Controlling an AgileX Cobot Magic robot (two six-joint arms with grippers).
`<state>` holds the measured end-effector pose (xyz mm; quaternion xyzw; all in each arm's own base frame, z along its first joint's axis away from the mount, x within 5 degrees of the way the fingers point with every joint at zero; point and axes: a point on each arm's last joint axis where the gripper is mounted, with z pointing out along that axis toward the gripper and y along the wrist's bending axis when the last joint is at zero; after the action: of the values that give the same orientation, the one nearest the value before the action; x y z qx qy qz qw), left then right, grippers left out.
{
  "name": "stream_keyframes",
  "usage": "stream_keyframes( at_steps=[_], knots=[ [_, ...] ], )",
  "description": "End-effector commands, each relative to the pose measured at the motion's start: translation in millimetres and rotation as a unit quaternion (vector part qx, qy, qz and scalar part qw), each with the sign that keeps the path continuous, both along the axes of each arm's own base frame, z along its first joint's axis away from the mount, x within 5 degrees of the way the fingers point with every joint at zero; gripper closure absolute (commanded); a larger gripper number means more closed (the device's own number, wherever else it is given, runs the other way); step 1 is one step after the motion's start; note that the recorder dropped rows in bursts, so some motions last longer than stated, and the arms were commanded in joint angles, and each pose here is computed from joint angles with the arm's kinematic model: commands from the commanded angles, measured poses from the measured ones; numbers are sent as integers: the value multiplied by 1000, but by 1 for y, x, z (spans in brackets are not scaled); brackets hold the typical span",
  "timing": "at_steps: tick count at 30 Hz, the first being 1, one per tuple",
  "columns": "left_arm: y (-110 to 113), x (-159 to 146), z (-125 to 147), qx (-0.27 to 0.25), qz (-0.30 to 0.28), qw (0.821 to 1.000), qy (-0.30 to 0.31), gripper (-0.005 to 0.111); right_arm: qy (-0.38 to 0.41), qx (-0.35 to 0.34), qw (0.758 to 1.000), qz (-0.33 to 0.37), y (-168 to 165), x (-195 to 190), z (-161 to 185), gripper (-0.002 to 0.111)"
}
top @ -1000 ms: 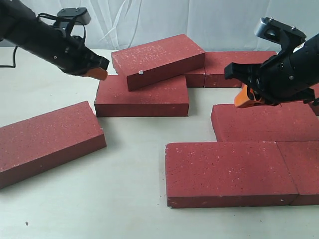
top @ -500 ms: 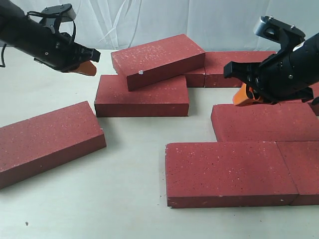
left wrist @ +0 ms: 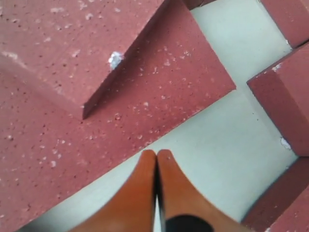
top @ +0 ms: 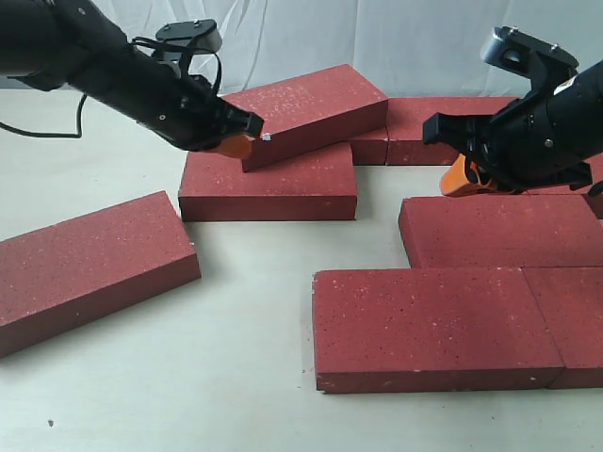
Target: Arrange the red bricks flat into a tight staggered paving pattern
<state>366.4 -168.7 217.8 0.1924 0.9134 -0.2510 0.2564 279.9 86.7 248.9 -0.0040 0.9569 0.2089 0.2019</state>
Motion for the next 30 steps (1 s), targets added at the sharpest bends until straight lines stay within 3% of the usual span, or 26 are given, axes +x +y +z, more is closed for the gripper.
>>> stream_keyframes(
  at_steps=[1, 5, 12, 21, 30],
  knots=[
    [-15, 7, -4, -25, 16, 999, 23, 107, -4, 0, 1000, -1, -1, 0, 0, 109],
    [-24, 21, -15, -27, 24, 998, 55, 107, -4, 0, 1000, -1, -1, 0, 0, 109],
    [-27, 40, -37, 3, 25, 999, 46, 107, -4, 0, 1000, -1, -1, 0, 0, 109],
    [-23, 57, -41, 14, 68, 997, -25, 107, -4, 0, 1000, -1, -1, 0, 0, 109],
    [-16, 67, -37, 53, 72, 991, -99, 107, -4, 0, 1000, -1, -1, 0, 0, 109]
  ],
)
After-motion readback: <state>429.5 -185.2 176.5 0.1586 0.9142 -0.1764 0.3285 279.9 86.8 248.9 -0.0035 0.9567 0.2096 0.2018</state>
